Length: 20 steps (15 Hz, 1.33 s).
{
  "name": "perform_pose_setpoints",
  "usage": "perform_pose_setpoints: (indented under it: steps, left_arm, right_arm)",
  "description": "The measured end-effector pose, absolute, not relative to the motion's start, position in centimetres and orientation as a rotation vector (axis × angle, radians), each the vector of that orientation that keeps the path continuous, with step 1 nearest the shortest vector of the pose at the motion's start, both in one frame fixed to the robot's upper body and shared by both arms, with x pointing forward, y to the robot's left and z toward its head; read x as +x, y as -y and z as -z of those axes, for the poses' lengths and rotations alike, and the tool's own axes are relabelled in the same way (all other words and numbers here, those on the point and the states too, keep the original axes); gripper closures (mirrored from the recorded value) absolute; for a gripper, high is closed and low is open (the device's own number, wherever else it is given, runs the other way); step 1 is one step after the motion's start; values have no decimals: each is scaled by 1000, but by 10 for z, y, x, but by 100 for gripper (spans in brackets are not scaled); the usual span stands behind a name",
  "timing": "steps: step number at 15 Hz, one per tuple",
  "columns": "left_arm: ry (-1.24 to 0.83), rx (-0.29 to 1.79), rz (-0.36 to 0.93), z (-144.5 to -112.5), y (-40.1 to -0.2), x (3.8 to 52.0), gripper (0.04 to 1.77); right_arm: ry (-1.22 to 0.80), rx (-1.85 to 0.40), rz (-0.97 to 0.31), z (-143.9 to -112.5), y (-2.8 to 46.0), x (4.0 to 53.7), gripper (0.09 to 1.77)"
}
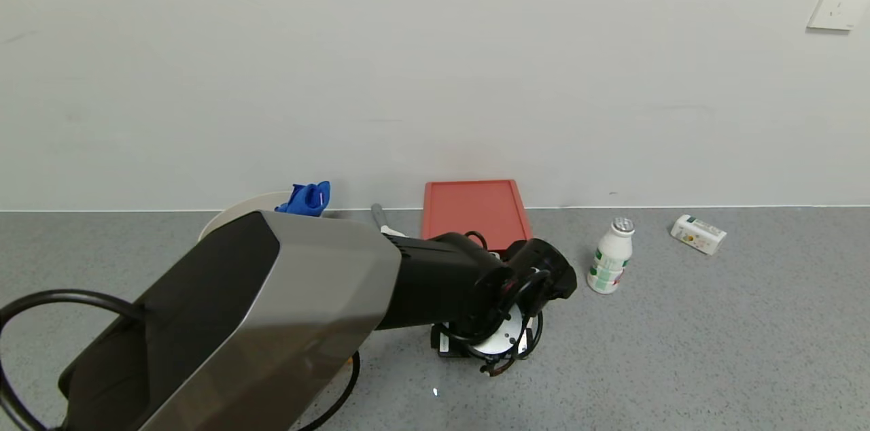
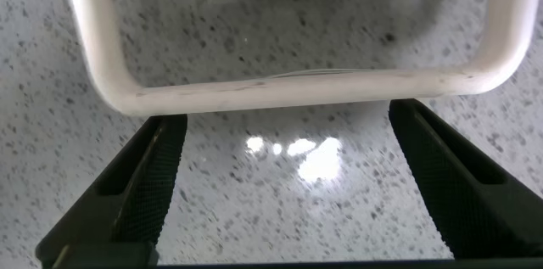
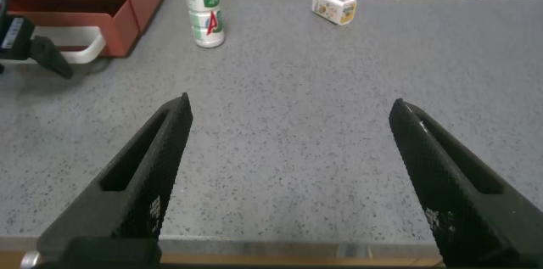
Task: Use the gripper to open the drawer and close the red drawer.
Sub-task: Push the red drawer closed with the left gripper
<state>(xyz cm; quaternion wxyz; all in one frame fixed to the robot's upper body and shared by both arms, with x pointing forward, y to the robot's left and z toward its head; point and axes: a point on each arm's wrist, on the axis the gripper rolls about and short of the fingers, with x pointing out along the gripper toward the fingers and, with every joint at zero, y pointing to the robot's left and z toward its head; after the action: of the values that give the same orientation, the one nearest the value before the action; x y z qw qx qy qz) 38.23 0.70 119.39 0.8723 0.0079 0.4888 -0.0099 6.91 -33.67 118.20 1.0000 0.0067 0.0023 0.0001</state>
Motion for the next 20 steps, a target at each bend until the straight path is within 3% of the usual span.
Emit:
perform_pose_setpoints:
  steps: [20]
  left_arm:
    - [-966, 76, 38, -1191, -24, 437, 9]
  right_arm:
    - [-4, 14, 0, -1182, 337, 69, 15]
